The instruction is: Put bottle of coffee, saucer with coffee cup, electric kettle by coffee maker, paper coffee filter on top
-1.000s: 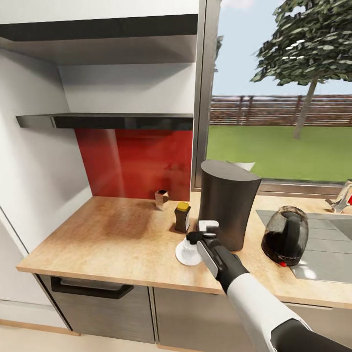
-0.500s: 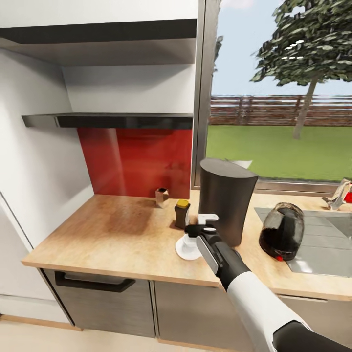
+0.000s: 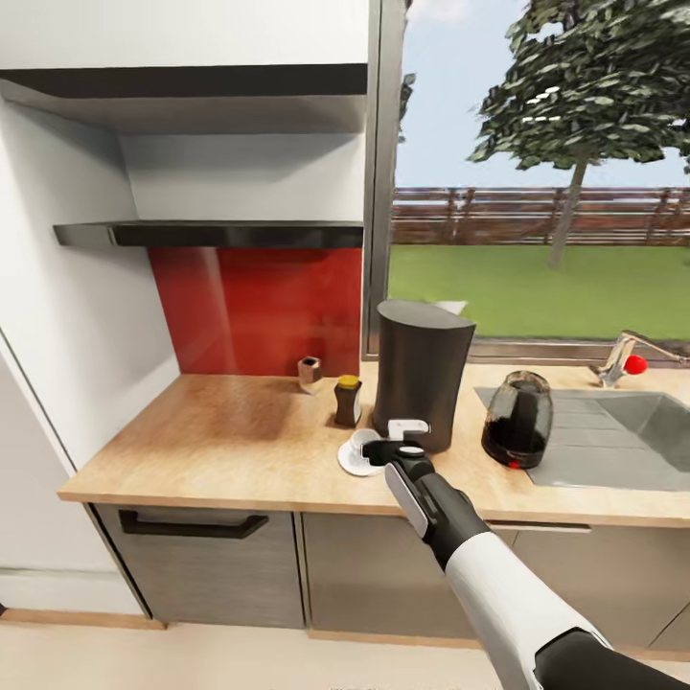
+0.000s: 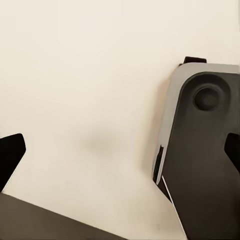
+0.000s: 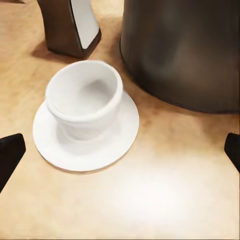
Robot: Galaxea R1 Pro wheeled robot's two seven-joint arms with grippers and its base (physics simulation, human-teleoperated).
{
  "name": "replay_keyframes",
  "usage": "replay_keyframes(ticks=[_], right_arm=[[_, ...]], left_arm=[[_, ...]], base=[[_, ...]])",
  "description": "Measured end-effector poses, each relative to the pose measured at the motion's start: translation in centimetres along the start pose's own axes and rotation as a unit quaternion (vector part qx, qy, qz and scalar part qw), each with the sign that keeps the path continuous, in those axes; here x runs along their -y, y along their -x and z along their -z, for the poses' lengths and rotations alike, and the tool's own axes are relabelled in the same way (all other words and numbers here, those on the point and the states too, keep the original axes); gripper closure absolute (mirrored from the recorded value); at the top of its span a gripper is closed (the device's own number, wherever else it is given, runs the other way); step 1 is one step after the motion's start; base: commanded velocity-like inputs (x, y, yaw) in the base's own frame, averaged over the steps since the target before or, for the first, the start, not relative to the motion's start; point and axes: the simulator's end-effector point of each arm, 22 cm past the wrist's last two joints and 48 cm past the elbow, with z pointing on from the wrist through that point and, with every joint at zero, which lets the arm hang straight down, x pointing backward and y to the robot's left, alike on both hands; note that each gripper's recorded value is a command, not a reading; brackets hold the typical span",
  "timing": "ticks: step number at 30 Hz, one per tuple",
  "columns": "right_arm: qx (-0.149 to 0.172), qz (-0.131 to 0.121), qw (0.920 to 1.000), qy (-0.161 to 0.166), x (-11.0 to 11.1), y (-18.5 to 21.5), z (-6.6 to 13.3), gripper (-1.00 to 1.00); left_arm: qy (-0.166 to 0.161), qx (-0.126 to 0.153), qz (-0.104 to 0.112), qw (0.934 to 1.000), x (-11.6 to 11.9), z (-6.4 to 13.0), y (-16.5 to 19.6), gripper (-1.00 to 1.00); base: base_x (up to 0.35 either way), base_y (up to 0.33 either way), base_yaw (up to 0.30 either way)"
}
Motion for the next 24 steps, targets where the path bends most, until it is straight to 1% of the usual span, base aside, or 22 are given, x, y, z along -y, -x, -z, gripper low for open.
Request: replay_keyframes(ticks=[4,7,8,9,10,11,13,14,16,18,19,20,21,24], right_arm=[[-0.01,0.002,0.9999,-0.004,0.3,-1.0,-0.3,-1.0],[-0.029,0.004,0.9995,-0.014,1.0,-3.6,-1.2,-1.0],[-0.021,-0.002,0.9996,-0.021,1.5,-4.6,-1.7,-1.0],[0.01,-0.018,0.9993,-0.032,2.5,-5.2,-2.4,-1.0],[0.03,-0.025,0.9985,-0.039,3.0,-5.5,-2.6,-1.0],[0.04,-0.029,0.9979,-0.043,3.3,-5.7,-2.7,-1.0],[0.07,-0.034,0.9953,-0.058,4.6,-6.8,-2.9,-1.0],[0.079,-0.034,0.9944,-0.062,4.9,-7.0,-2.9,-1.0],[0.125,-0.024,0.9893,-0.072,6.0,-7.3,-2.5,-1.0],[0.163,-0.005,0.984,-0.072,6.3,-7.0,-2.0,-1.0],[0.184,0.009,0.9805,-0.069,6.3,-7.0,-1.6,-1.0],[0.194,0.018,0.9784,-0.068,6.4,-7.4,-1.4,-1.0],[0.199,0.022,0.9775,-0.067,6.5,-7.6,-1.2,-1.0],[0.206,0.026,0.976,-0.066,6.6,-7.9,-1.0,-1.0]], left_arm=[[-0.001,0.001,0.0,1.0,0.1,0.0,0.0,-1.0],[-0.002,0.002,0.001,1.0,0.2,0.0,0.1,-1.0],[-0.002,0.002,0.001,1.0,0.2,0.0,0.1,-1.0],[-0.003,0.002,0.001,1.0,0.2,0.0,0.2,-1.0],[-0.003,0.003,0.001,1.0,0.2,0.0,0.2,-1.0],[-0.003,0.003,0.001,1.0,0.2,0.0,0.2,-1.0],[-0.004,0.003,0.001,1.0,0.3,0.0,0.2,-1.0],[-0.004,0.003,0.001,1.0,0.3,0.0,0.3,-1.0],[-0.005,0.009,0.002,0.9999,0.3,0.0,0.5,-1.0],[-0.005,0.019,0.004,0.9998,0.3,0.0,1.0,-1.0],[-0.005,0.025,0.005,0.9997,0.3,0.1,1.2,-1.0],[-0.005,0.028,0.006,0.9996,0.2,0.1,1.3,-1.0],[-0.005,0.03,0.006,0.9995,0.2,0.1,1.4,-1.0],[-0.005,0.032,0.006,0.9995,0.2,0.1,1.6,-1.0]], base=[[-0.003,0.002,-0.264],[-0.001,0.0,-0.264],[0.0,0.0,-0.264],[0.0,0.0,-0.264],[0.0,0.0,-0.264],[0.0,0.0,-0.264],[0.0,0.0,-0.264],[0.0,0.0,-0.264],[0.0,0.0,-0.264],[0.0,0.0,-0.263],[0.0,0.0,-0.263],[0.0,0.0,-0.263],[0.0,0.0,-0.263],[0.0,0.0,-0.262]])
